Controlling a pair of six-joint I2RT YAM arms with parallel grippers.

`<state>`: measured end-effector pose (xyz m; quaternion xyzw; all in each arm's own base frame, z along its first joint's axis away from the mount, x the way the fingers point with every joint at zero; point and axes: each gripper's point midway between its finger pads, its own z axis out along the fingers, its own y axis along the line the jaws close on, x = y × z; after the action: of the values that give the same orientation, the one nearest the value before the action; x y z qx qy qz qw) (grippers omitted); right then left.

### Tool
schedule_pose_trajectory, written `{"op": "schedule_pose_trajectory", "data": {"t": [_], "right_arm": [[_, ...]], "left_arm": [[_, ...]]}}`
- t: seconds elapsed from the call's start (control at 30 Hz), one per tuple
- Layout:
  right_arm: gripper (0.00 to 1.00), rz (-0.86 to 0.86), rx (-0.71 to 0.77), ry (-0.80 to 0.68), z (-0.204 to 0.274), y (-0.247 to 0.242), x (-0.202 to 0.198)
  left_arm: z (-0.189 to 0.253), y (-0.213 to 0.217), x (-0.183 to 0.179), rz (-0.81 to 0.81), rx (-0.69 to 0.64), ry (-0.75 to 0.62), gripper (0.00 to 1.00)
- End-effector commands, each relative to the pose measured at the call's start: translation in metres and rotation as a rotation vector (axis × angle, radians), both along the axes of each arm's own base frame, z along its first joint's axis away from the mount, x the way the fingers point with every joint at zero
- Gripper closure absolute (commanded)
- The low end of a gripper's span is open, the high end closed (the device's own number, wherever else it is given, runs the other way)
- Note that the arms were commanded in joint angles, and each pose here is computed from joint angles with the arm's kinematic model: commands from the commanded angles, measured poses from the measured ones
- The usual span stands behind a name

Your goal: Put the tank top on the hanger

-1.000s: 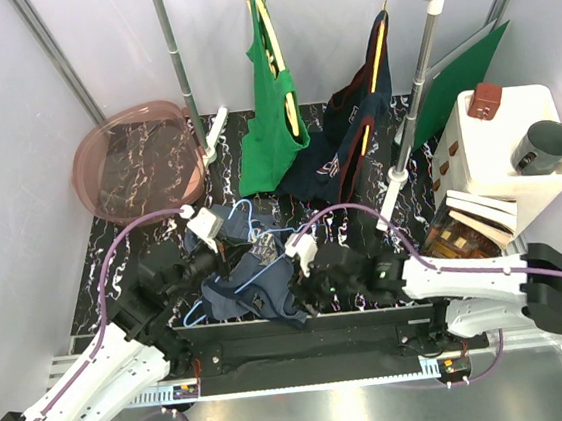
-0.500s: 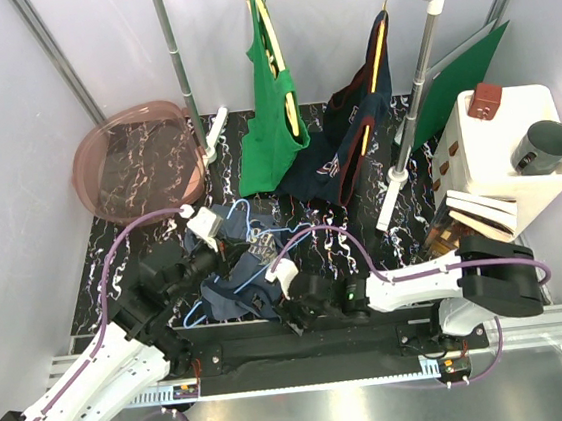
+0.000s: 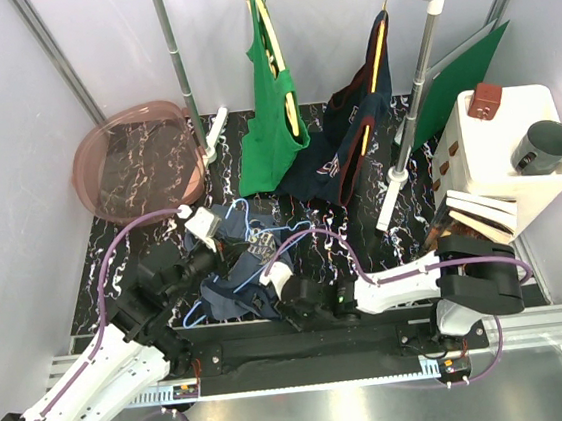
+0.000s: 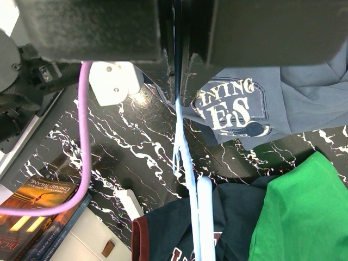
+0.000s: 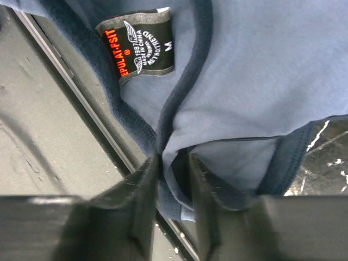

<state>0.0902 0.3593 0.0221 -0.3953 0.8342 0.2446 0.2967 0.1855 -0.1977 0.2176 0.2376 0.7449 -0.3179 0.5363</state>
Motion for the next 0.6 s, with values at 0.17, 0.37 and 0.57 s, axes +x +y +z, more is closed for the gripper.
{"op": "schedule_pose_trajectory", "data": {"t": [0.17, 0.37, 0.57], "right_arm": [[1.0, -0.089, 0.08, -0.089, 0.039, 0.004, 0.017], [1.0, -0.275, 0.063, -0.168, 0.068, -0.052, 0.053], [1.0, -0.524, 0.183, -0.073, 0.082, -0.111, 0.098]], "left_arm": [[0.038, 0.0, 0.001, 0.016, -0.084, -0.081, 1.0], [0.048, -0.002, -0.008, -0.024, -0.113, -0.094, 1.0], [0.062, -0.01, -0.027, -0.136, -0.167, -0.149, 1.0]]}}
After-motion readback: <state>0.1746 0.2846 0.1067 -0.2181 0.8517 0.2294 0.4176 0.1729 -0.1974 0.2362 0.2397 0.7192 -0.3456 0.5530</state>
